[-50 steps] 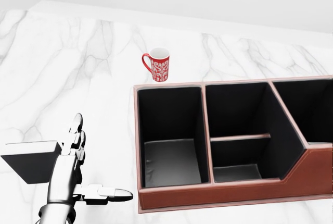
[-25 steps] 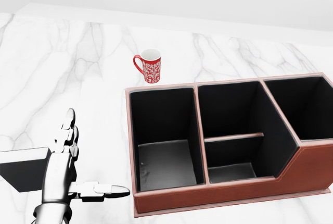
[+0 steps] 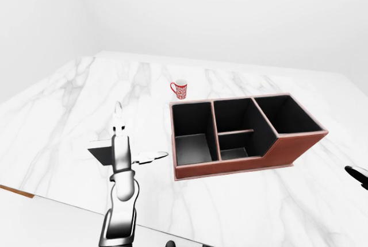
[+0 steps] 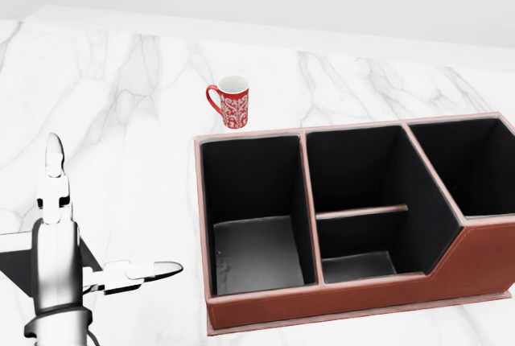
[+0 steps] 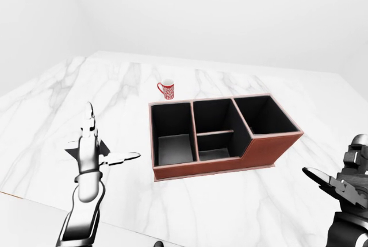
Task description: Pick up the book and place it in the left compartment of the caddy.
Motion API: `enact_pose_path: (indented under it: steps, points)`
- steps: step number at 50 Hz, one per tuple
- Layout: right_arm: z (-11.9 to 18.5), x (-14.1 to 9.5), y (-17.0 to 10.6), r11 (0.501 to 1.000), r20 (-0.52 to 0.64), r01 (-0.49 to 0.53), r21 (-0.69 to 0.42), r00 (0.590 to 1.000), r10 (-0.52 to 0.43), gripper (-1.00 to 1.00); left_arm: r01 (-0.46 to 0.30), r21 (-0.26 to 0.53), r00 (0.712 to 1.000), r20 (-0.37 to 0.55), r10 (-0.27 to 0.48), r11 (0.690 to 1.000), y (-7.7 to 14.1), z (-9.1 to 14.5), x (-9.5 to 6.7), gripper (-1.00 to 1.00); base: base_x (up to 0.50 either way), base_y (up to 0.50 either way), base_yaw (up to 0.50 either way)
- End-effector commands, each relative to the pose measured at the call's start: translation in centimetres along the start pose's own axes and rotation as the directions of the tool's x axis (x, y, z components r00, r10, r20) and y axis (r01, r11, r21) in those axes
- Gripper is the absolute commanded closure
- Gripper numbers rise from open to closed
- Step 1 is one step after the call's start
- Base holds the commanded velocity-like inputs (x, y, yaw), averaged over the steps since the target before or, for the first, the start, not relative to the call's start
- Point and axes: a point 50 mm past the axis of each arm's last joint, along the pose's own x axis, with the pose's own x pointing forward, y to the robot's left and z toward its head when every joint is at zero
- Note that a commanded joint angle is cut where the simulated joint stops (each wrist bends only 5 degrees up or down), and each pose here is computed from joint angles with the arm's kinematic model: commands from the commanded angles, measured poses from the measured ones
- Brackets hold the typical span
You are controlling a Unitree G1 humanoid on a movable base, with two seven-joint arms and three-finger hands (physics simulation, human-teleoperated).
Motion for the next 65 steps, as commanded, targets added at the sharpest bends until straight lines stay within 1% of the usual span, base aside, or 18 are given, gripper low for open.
enact_pose_path:
  steps: [1,2,4,9,17,21,24,28,41,44,46,47,49,53,54,57,61,65]
  points:
    - [0.0,0.0,0.0,1.000,-0.002,0.001,0.000,1.000,-0.001,-1.00,-0.163,0.119,0.981,0.126,0.148,0.979,1.4,2.1,-0.1,-1.00,0.00,0.00,0.00]
    - [0.0,0.0,0.0,1.000,-0.002,0.001,0.000,1.000,-0.001,-1.00,-0.163,0.119,0.981,0.126,0.148,0.979,1.4,2.1,-0.1,-1.00,0.00,0.00,0.00]
    - [0.0,0.0,-0.1,1.000,0.000,0.005,-0.004,1.000,-0.005,-1.00,-0.315,0.179,0.937,0.215,0.275,0.932,3.1,3.6,-0.3,-1.00,0.00,0.00,0.00]
    - [0.0,0.0,-0.1,1.000,0.000,0.005,0.000,1.000,-0.005,-1.00,-0.385,0.241,0.915,0.231,0.332,0.891,3.9,3.4,-0.2,-1.00,0.00,0.00,0.00]
    - [0.0,0.0,0.0,1.000,-0.002,0.005,-0.002,1.000,-0.005,-1.00,-0.424,0.305,0.901,0.239,0.362,0.853,4.4,3.3,0.0,-1.00,0.00,0.00,0.00]
    - [0.1,-0.1,0.0,1.000,0.002,0.006,-0.002,1.000,-0.006,-1.00,-0.457,0.404,0.889,0.242,0.389,0.792,5.1,3.3,0.2,-1.00,0.00,0.00,0.00]
    - [-0.1,0.0,-0.1,1.000,-0.004,0.006,-0.002,1.000,-0.006,-1.00,-0.462,0.424,0.887,0.247,0.391,0.779,5.3,3.3,0.2,-1.00,0.00,0.00,0.00]
    - [-0.1,0.0,-0.1,1.000,-0.006,0.007,-0.002,1.000,-0.007,-1.00,-0.456,0.473,0.889,0.284,0.359,0.754,4.9,3.6,0.1,-1.00,0.00,0.00,0.00]
    - [-0.1,0.0,-0.1,1.000,-0.005,0.010,-0.004,1.000,-0.010,-1.00,-0.444,0.495,0.895,0.283,0.344,0.747,4.5,3.4,0.2,-1.00,0.00,0.00,0.00]
    - [-0.1,0.0,-0.1,1.000,-0.004,0.011,-0.007,1.000,-0.011,-1.00,-0.438,0.552,0.897,0.320,0.305,0.709,4.0,3.5,0.2,-1.00,0.00,0.00,0.00]
    - [-0.1,0.0,-0.1,1.000,-0.004,0.011,-0.007,1.000,-0.011,-1.00,-0.438,0.553,0.897,0.320,0.305,0.709,4.0,3.5,0.2,-1.00,0.00,0.00,0.00]
    - [-0.1,0.0,-0.1,1.000,-0.005,0.011,-0.006,1.000,-0.011,-1.00,-0.432,0.607,0.899,0.351,0.262,0.667,3.5,3.6,0.3,-1.00,0.00,0.00,0.00]
    - [-0.2,0.0,-0.1,1.000,-0.008,0.010,-0.007,1.000,-0.010,-1.00,-0.429,0.631,0.900,0.363,0.244,0.646,3.3,3.6,0.3,-1.00,0.00,0.00,0.00]
    - [-0.2,0.1,-0.1,1.000,-0.010,0.009,-0.006,1.000,-0.010,-1.00,-0.422,0.634,0.903,0.359,0.237,0.648,3.1,3.5,0.3,-1.00,0.00,0.00,0.00]
    - [-0.1,0.0,-0.1,1.000,-0.005,0.010,-0.006,1.000,-0.010,-1.00,-0.420,0.659,0.903,0.375,0.212,0.624,2.9,3.5,0.3,-1.00,0.00,0.00,0.00]
    - [-0.2,0.1,-0.1,1.000,-0.010,0.009,-0.007,1.000,-0.010,-1.00,-0.414,0.672,0.905,0.374,0.200,0.614,2.7,3.3,0.3,-1.00,0.00,0.00,0.00]
    - [-0.1,0.1,-0.1,1.000,-0.007,0.008,-0.008,1.000,-0.009,-1.00,-0.420,0.725,0.899,0.415,0.140,0.546,2.1,3.6,0.1,-1.00,0.00,0.00,0.00]
    - [-0.1,0.0,-0.1,1.000,-0.006,0.008,-0.008,1.000,-0.008,-1.00,-0.419,0.729,0.899,0.415,0.138,0.540,2.1,3.5,0.1,-1.00,0.00,0.00,0.00]
